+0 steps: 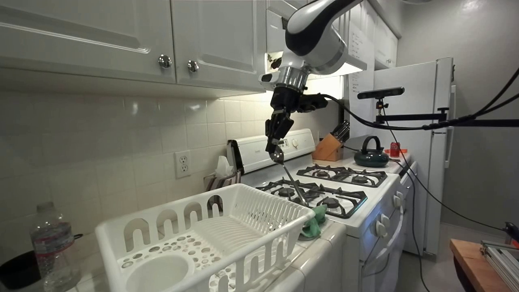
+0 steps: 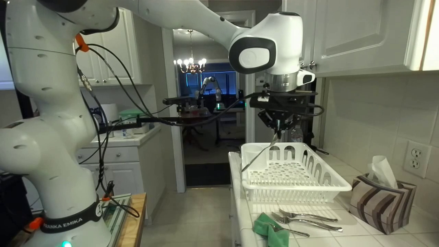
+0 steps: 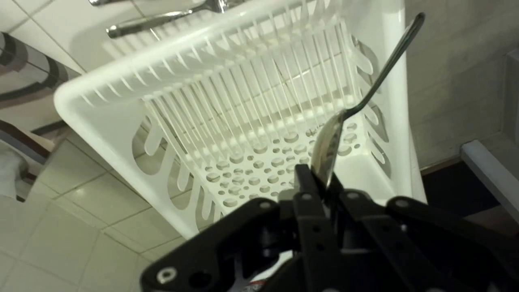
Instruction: Shift the spoons from the plate rack to the counter
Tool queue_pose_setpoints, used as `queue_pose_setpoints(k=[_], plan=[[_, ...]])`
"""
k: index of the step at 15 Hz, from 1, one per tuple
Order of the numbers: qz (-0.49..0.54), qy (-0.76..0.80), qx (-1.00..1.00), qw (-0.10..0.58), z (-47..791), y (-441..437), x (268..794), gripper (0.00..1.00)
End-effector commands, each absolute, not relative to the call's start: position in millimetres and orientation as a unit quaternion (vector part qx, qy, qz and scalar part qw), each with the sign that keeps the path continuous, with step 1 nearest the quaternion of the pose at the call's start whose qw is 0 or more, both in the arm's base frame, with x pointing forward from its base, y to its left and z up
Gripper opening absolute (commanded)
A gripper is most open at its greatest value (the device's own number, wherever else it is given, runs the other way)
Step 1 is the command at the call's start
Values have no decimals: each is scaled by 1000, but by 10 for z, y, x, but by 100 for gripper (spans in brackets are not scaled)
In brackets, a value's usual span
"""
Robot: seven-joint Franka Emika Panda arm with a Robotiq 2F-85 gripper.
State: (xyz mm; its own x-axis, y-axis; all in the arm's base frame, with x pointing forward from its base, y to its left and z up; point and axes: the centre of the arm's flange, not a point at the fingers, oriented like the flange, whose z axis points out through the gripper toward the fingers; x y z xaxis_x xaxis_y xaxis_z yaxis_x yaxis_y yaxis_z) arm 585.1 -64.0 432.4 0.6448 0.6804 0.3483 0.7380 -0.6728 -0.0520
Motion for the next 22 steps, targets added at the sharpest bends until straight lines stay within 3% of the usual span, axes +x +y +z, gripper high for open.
queue_pose_setpoints(k=[1,6,22], plan=[[-126,-385,-911,77,4354,-898,5585,2],[-96,-367,-924,42,4248,-1321,5417,2],[-61,-276,-959,-18,3578,-1720,5773,2]])
